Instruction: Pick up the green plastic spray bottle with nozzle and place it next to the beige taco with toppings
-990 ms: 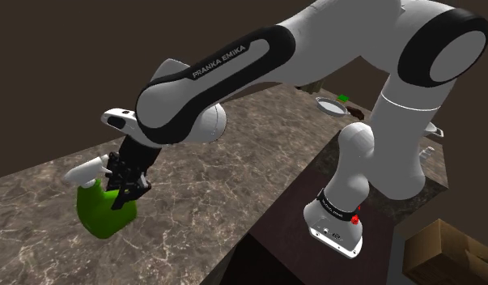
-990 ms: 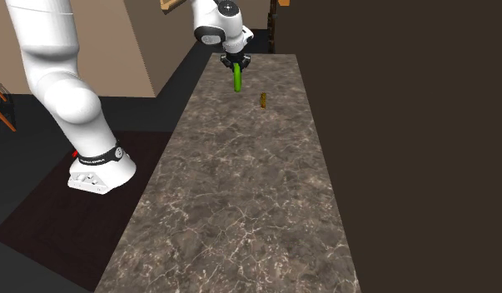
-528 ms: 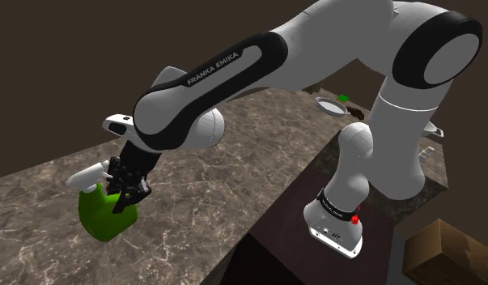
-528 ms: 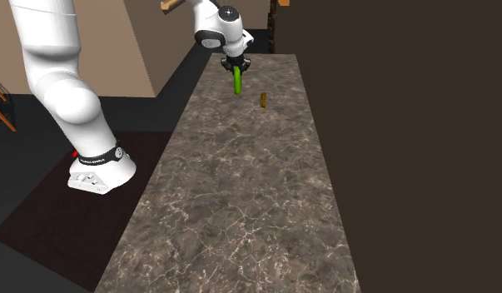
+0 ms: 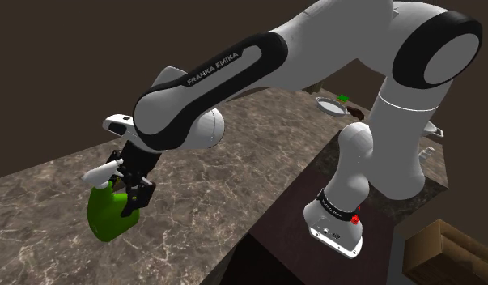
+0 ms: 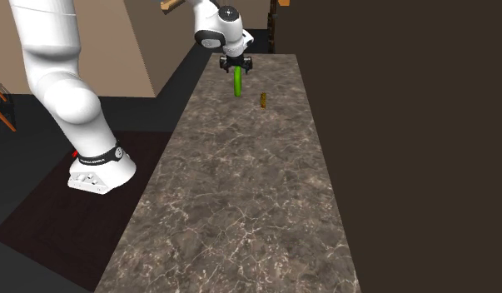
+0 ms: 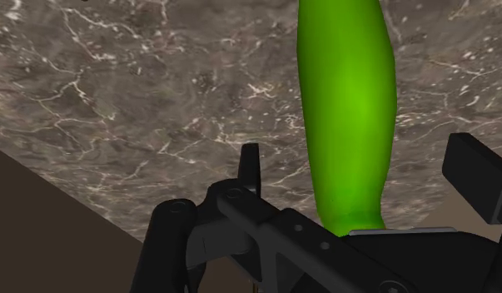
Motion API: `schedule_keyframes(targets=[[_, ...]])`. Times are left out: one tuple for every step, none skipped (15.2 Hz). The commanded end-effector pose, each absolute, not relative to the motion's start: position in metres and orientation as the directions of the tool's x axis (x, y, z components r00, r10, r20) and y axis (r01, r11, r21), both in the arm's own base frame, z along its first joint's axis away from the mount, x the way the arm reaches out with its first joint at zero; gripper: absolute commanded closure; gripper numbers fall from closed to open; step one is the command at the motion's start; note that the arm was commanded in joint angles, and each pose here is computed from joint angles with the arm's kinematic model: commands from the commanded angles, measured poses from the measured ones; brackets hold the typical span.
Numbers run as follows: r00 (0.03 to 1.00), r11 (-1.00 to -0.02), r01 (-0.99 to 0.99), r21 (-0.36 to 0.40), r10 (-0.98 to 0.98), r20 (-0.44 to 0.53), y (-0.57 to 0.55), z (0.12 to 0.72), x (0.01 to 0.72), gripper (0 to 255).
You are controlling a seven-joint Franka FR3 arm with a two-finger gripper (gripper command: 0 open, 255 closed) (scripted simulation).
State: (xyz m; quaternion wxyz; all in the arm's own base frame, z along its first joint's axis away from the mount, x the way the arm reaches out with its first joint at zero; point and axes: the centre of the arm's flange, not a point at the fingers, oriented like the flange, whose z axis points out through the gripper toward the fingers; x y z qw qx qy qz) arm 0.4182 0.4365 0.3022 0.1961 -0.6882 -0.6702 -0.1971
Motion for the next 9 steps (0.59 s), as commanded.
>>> schedule_keyframes(targets=[[0.024, -0.025, 1.000, -0.006, 0.845, 0.534, 0.430, 0.313, 0.418, 0], [0.024, -0.025, 1.000, -0.006, 0.845, 0.534, 0.422, 0.324, 0.418, 0], [0.024, -0.025, 1.000, -0.006, 0.845, 0.534, 0.415, 0.336, 0.418, 0], [0.024, -0.025, 1.000, -0.006, 0.845, 0.534, 0.410, 0.344, 0.418, 0], [0.024, -0.025, 1.000, -0.006, 0.845, 0.534, 0.410, 0.344, 0.418, 0], [0.024, -0.025, 1.000, -0.006, 0.845, 0.534, 0.410, 0.344, 0.418, 0], [0.024, -0.025, 1.000, -0.006, 0.845, 0.534, 0.410, 0.344, 0.418, 0], [0.024, -0.025, 1.000, -0.006, 0.845, 0.534, 0.410, 0.344, 0.418, 0], [0.024, -0.025, 1.000, -0.006, 0.845, 0.534, 0.410, 0.344, 0.418, 0]])
